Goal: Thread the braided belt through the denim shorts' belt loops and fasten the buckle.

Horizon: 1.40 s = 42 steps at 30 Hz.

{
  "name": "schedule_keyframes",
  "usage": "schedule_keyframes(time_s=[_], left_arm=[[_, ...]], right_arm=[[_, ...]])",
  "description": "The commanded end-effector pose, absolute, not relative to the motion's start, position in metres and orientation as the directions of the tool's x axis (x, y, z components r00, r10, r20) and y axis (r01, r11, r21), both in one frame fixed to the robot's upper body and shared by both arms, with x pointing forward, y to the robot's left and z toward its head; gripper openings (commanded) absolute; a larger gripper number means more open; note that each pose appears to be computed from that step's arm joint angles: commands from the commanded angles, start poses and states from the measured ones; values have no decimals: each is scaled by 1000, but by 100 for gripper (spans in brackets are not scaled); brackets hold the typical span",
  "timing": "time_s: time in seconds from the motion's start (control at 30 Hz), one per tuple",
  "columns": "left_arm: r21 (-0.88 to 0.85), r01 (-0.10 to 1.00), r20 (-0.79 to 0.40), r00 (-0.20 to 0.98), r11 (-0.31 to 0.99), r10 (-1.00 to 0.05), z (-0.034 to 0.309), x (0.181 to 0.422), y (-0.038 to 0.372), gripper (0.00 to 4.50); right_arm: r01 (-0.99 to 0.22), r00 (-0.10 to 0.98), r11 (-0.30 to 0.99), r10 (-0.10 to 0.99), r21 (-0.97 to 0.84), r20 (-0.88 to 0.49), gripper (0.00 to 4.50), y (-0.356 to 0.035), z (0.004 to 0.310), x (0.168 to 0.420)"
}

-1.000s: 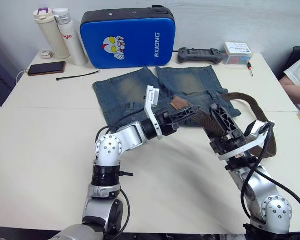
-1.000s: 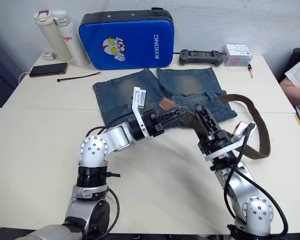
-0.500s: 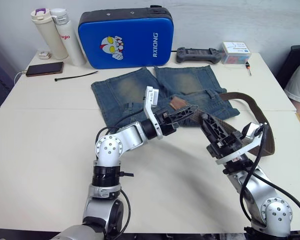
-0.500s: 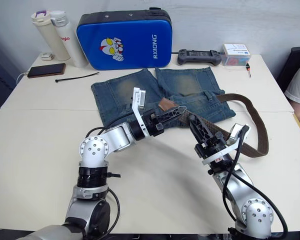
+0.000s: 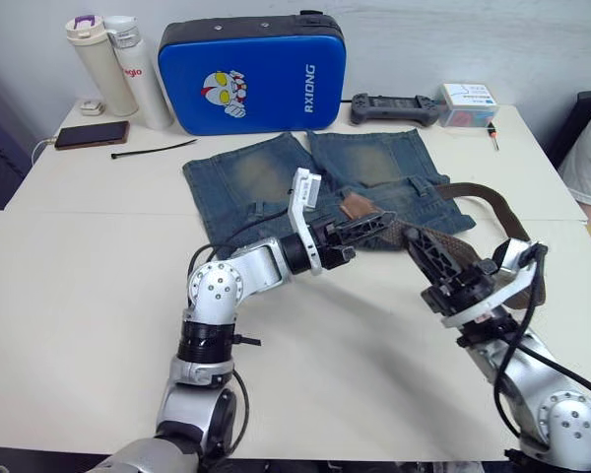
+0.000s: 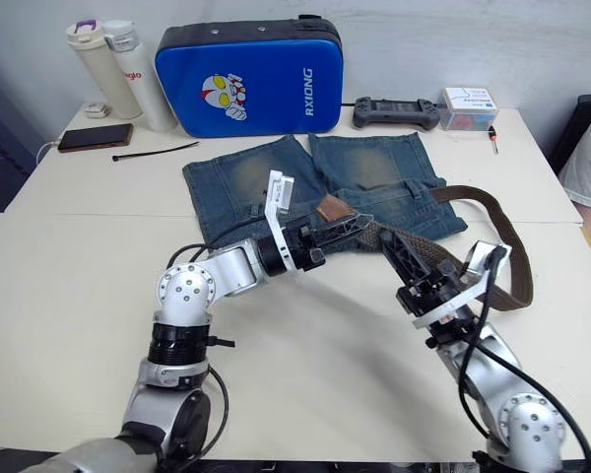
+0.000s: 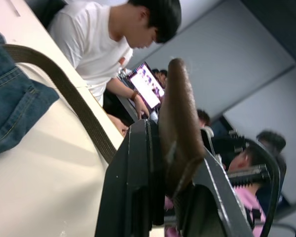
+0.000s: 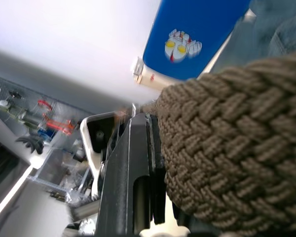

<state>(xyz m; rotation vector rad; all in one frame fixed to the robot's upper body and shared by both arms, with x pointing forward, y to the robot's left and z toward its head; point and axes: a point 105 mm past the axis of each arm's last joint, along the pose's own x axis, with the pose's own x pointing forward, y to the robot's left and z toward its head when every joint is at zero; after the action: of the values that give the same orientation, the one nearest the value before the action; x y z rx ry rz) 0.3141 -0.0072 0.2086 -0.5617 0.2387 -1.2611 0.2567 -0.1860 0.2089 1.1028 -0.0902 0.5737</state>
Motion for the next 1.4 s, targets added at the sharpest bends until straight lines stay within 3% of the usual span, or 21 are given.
schedule_keyframes(time_s=[0.03,0.17,0.37,0.43,0.6,0.77,0.9,1.03,1.13,1.4], left_arm=[[-176,933,-4,317,313,-948,209,325,3,264],[166,945,-173,311,283,-935,195,336,8,439],[375,916,-259,249,141,-933,186,355,-34,446],[438,888,-268,278,141,-923,187,366,-50,446],[549,826,-288,328,125,-900,185,382,-84,446],[600,795,-374,379,91,-846,157,388,-98,446],[629,776,-442,409,49,-798,138,389,-100,321],[616,787,-474,414,44,-777,130,391,-93,144],[559,829,-514,348,1,-784,121,387,-84,19],[363,924,-544,109,-116,-832,120,365,-23,6]], right_arm=[[-508,850,394,373,766,371,0,-205,225,249],[-478,870,526,390,703,300,0,-214,227,246],[-501,857,707,484,500,176,0,-218,237,221],[-517,848,736,509,437,145,0,-220,237,210],[-487,866,775,488,404,107,0,-226,233,197],[-444,894,811,428,382,131,0,-229,236,199],[-427,904,826,398,367,155,0,-229,243,201],[-417,909,832,391,367,146,0,-228,244,204],[-403,914,836,387,372,119,0,-230,241,208],[-405,910,819,402,406,97,0,-235,246,225]])
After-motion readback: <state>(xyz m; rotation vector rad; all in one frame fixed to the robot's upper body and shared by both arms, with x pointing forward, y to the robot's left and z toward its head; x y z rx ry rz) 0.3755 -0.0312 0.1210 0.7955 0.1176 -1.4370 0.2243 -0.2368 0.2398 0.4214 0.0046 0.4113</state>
